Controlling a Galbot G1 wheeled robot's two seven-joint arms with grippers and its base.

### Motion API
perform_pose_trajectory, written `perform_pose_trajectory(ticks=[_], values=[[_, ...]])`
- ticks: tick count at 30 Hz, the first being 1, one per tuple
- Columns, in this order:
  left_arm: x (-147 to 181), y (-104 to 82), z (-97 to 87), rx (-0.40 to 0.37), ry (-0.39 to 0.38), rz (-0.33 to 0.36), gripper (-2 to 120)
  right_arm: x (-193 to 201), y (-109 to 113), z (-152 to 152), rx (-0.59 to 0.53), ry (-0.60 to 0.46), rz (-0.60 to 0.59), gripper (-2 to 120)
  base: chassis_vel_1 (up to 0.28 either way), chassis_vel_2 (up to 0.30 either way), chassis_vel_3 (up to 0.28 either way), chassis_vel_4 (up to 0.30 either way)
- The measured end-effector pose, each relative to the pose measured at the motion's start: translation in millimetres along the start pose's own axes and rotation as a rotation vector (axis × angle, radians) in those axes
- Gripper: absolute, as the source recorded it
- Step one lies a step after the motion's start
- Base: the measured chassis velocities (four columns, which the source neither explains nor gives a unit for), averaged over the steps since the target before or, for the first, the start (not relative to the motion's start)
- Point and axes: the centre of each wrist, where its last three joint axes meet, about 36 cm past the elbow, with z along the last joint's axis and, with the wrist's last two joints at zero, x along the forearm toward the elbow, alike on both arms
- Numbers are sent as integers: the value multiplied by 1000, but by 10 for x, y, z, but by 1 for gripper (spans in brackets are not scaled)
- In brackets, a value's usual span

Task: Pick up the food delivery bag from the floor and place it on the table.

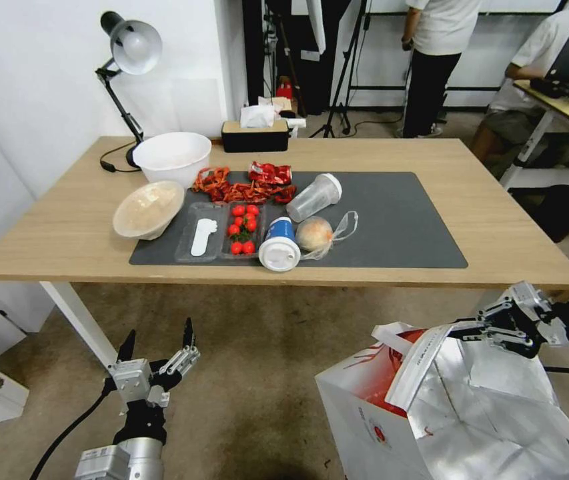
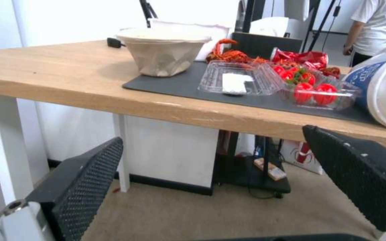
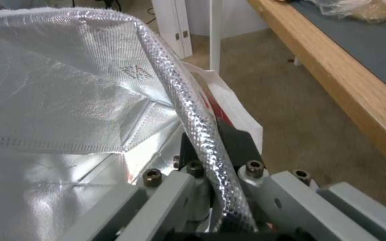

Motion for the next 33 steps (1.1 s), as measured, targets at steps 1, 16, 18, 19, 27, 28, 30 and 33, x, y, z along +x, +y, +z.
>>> perform_pose_trajectory(ticks=[1, 16, 18, 19, 27, 28, 30, 33], values=[[0, 0, 0, 0, 0, 0, 100, 0, 0, 0, 0, 0, 0, 0, 0, 0, 0, 0], [-18, 4, 0, -10, -9, -4, 100, 27, 16, -86, -48, -80, -33, 0, 0, 0, 0, 0], [-13, 5, 1, -11, -8, -10, 100, 46, 17, -169, -62, -120, -50, 0, 0, 0, 0, 0], [-12, 2, 2, -11, -9, -17, 100, 54, 14, -202, -66, -131, -55, 0, 0, 0, 0, 0], [10, -1, -17, -8, -16, -37, 100, 99, -3, -413, -89, -191, -85, 0, 0, 0, 0, 0], [12, 2, -16, -8, -18, -40, 100, 114, -8, -450, -89, -196, -89, 0, 0, 0, 0, 0], [21, -1, -13, -6, -20, -44, 100, 144, -15, -533, -90, -210, -100, 0, 0, 0, 0, 0], [24, -3, -10, -5, -22, -49, 100, 169, -24, -605, -92, -224, -109, 0, 0, 0, 0, 0]])
